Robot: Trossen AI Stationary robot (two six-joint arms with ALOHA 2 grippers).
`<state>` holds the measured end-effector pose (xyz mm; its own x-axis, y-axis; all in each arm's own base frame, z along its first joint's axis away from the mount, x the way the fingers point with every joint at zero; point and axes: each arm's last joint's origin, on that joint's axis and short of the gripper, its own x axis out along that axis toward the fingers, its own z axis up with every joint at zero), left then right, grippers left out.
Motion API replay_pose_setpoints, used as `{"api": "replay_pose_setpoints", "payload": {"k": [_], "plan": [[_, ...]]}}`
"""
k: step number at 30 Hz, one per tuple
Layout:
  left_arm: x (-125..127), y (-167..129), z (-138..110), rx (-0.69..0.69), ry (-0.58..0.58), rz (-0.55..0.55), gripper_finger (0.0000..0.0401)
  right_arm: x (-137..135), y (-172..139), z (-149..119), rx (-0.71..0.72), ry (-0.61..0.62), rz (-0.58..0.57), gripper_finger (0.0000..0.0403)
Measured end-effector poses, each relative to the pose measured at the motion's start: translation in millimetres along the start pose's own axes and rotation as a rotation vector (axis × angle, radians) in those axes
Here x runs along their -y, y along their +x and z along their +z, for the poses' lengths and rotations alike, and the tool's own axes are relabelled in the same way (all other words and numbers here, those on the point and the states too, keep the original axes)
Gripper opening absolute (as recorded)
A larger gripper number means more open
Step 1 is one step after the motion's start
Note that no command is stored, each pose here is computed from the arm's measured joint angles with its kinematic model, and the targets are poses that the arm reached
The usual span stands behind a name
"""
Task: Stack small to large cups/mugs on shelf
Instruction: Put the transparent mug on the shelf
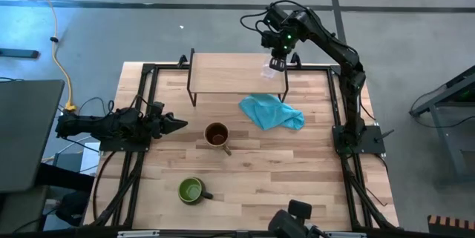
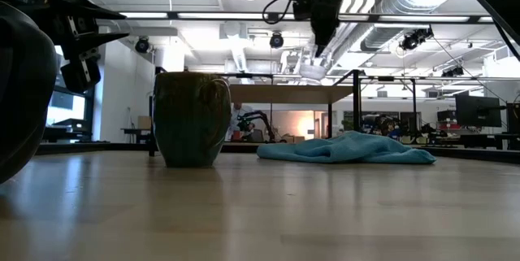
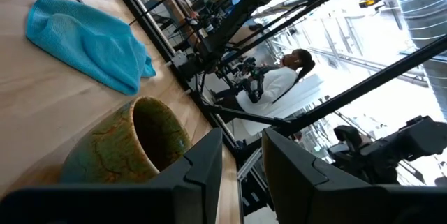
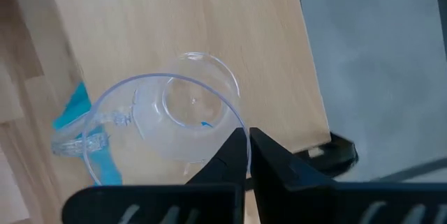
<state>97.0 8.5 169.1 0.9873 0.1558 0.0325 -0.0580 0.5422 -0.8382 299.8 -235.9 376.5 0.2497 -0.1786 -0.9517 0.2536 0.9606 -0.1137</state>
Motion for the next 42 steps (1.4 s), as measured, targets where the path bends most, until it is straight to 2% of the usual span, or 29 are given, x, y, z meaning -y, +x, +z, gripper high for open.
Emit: {"api": "replay_pose_setpoints", "payload": {"k": [6, 14, 27, 42], "plan": [[0, 0, 0, 0.0, 0.0, 0.0, 0.009, -1, 0, -2, -0.026, 0.024, 0.004, 0.0], [0, 0, 0, 0.0, 0.0, 0.0, 0.009, -8, 0, 4, 0.0, -0.01, 0.004, 0.0], [0, 0, -1, -0.022, 0.0, -0.012, 0.009, -13, 22, 13, -0.045, -0.016, 0.019, 0.0], [0, 0, -1, -0.024, 0.0, -0.011, 0.009, -8, 22, 17, -0.011, -0.008, -0.047, 0.0]]}}
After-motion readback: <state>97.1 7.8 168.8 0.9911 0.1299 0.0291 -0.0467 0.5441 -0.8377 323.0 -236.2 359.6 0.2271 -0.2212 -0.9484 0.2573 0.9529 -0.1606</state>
